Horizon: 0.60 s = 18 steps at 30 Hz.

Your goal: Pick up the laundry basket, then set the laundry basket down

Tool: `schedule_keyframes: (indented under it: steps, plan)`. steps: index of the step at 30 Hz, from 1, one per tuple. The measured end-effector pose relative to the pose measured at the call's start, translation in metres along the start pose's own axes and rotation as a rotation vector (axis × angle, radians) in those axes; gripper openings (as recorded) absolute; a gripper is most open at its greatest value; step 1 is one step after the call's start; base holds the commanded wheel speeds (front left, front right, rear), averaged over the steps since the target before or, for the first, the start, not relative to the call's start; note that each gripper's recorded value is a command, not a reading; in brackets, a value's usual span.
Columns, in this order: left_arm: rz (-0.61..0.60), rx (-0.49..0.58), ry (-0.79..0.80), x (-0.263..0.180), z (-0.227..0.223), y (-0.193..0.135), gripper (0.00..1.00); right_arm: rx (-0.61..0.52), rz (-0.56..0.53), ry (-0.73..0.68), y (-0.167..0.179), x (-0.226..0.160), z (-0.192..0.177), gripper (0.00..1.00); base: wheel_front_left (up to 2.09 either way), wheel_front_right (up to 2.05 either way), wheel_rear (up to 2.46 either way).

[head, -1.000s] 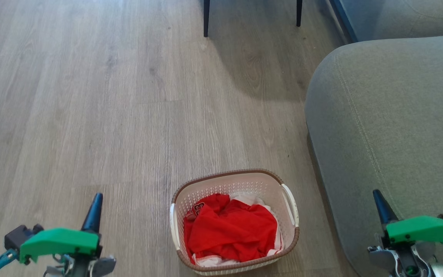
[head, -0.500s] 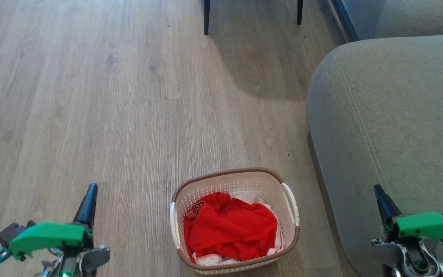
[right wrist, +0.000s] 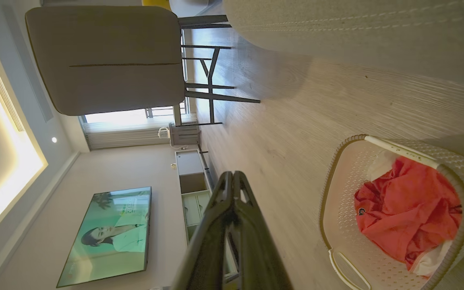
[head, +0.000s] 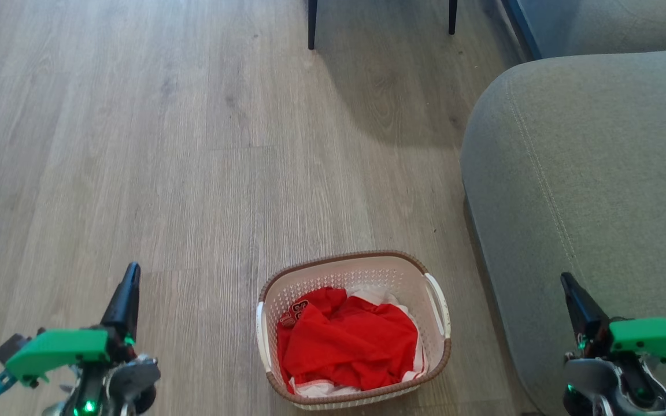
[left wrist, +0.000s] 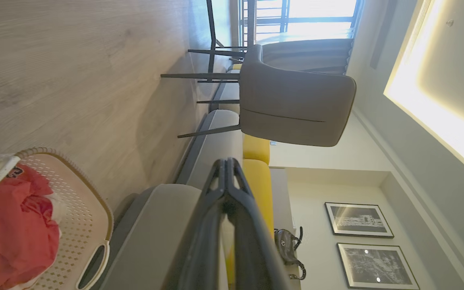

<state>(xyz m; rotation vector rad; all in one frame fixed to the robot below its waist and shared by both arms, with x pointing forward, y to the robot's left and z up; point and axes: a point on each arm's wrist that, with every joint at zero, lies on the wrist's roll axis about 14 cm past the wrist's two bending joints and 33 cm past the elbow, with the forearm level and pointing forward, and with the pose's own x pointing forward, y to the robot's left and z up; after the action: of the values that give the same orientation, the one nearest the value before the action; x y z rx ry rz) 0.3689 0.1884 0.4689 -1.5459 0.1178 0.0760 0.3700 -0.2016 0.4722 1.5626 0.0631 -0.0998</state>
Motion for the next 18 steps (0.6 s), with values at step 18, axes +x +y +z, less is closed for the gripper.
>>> schedule_keyframes:
  steps: [18]
  plan:
    - [-0.027,-0.027,0.002,0.0039,-0.0003,-0.0075,0.00,0.027,0.018,-0.003,0.0059,0.0034,0.0019,0.00,0.00,0.00,0.00]
